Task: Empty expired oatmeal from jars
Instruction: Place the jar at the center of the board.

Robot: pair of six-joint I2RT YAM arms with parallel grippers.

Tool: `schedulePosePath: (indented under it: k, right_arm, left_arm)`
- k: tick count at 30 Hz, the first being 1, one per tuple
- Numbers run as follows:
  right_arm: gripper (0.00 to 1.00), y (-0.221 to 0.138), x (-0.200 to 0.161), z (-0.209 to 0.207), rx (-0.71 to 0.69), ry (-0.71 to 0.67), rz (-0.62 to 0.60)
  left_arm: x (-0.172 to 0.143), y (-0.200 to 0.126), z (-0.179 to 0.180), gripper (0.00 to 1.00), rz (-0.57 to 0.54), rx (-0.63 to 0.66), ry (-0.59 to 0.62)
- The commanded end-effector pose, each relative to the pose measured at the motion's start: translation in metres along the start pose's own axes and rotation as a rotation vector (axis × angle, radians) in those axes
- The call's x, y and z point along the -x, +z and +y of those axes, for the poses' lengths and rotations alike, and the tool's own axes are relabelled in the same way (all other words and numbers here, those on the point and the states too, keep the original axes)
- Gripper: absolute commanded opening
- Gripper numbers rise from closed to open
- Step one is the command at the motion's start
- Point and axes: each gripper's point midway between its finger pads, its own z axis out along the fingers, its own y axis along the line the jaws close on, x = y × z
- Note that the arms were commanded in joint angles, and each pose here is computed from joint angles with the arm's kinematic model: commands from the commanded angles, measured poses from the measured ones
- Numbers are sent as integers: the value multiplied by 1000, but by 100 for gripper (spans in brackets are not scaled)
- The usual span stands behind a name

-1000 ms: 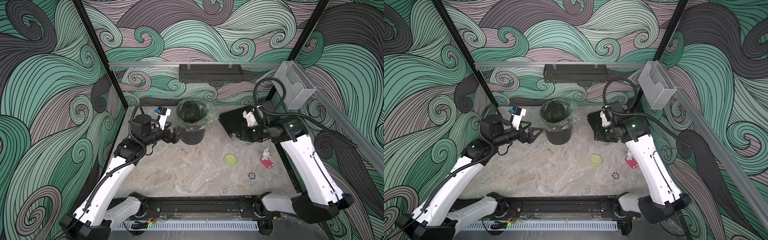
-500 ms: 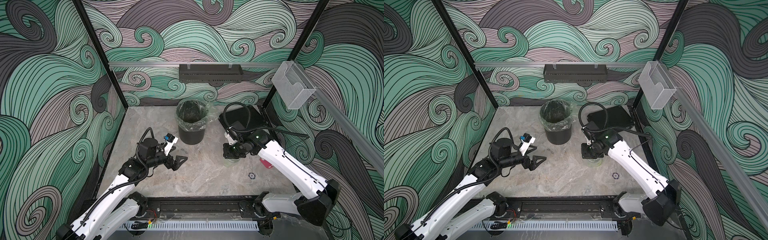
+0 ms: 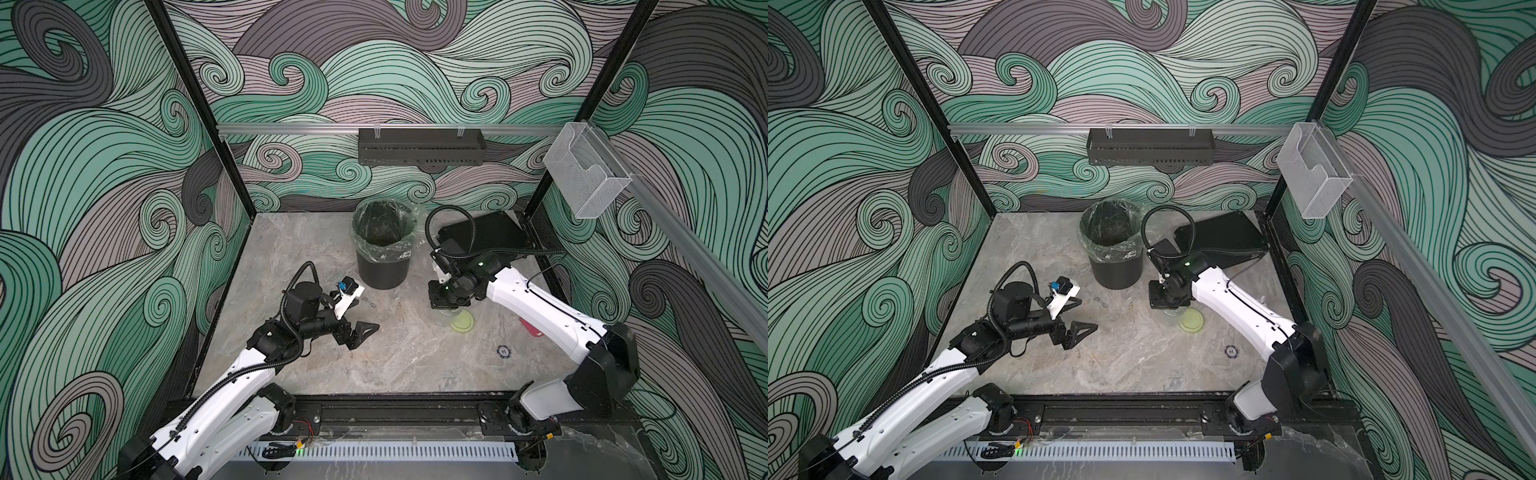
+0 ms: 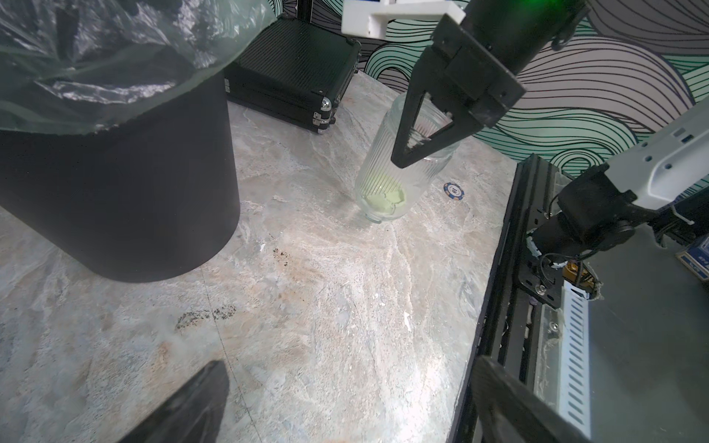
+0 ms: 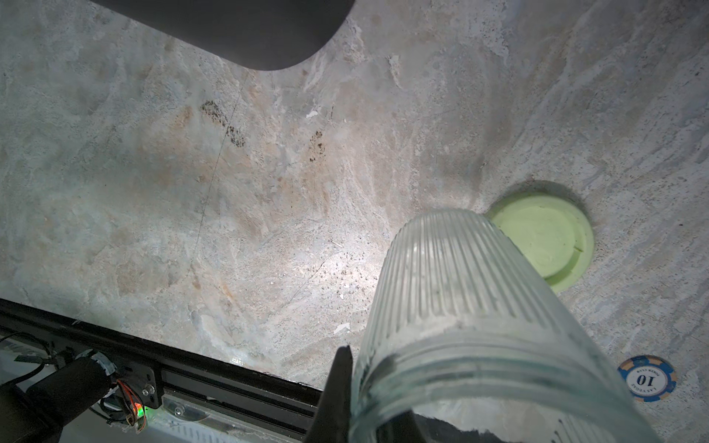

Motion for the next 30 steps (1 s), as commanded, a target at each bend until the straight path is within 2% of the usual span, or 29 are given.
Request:
schedulePosePath:
  k: [1,6,22,26,30]
  right_arm:
    - [0,2,9,5,12,-9,-51]
    - [0,16,8,10,33,-8,-29]
    - [1,40,1,3,-24,-18,29]
    - [5,42,0,2,-31,-23,34]
    - [13,42,-1,3,-33,-28,39]
  left_arm:
    - [6,2,-2,99,-24,-8,30]
    - [3,4,0,99,-22,-5,21]
    - [-2,10,1,99,-2,-19,20]
    - [-2,10,1,99,-1,-15,19]
    - [-4,10,2,98,2,-11,13]
